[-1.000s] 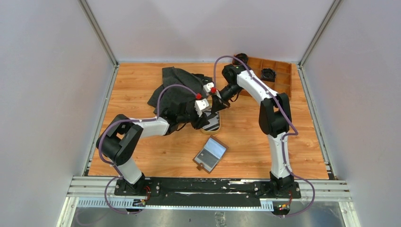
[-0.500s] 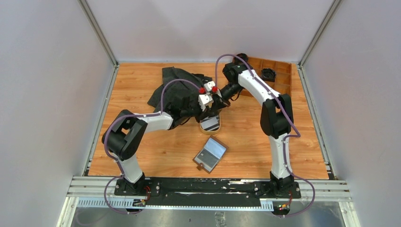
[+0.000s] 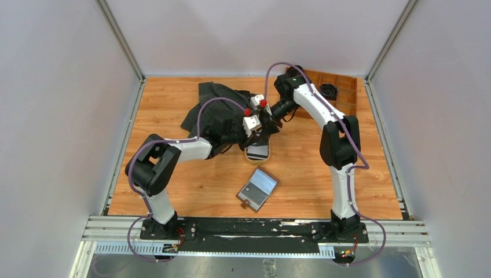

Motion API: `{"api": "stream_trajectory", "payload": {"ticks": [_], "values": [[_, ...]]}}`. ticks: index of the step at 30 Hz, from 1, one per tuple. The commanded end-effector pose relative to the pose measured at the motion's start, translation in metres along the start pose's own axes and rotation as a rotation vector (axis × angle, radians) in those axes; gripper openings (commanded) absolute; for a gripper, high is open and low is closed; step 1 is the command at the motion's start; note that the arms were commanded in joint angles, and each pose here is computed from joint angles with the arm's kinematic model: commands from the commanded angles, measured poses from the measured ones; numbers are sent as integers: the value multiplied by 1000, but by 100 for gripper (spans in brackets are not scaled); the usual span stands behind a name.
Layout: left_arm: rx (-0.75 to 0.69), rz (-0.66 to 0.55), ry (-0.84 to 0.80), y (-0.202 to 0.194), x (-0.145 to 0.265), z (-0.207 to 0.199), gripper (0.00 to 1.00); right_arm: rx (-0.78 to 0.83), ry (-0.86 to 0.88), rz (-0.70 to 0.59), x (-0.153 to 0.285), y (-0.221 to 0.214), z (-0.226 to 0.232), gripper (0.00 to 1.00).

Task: Put the credit cards into the card holder
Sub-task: Pick up the credit card from the storage box.

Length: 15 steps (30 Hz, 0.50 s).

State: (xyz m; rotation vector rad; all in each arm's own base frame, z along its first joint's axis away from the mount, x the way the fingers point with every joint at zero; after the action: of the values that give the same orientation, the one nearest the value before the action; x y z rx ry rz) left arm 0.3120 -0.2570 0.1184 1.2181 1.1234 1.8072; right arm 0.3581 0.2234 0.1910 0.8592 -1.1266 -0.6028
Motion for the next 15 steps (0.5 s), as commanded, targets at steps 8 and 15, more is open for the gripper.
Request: {"api": "stream_trajectory", "payload": {"ticks": [8, 15], "values": [[-4, -76, 46, 32, 22, 0, 0, -106, -138, -185, 77, 29, 41, 62], [175, -158, 73, 64, 46, -10, 0, -219, -231, -245, 109, 23, 80, 65]]}}
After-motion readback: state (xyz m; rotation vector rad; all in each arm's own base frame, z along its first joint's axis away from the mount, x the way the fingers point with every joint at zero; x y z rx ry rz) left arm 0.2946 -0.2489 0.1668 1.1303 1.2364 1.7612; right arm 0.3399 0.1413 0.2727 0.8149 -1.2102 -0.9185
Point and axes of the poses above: each gripper's point midway between its finger pads, its own x axis back along the fingers, its own z axis along the line the jaws close on, y = z × x, the point moved 8 cm from there along x, back along the fingers, and after that the axes turned 10 degrees about -x, right-handed, at the moved point
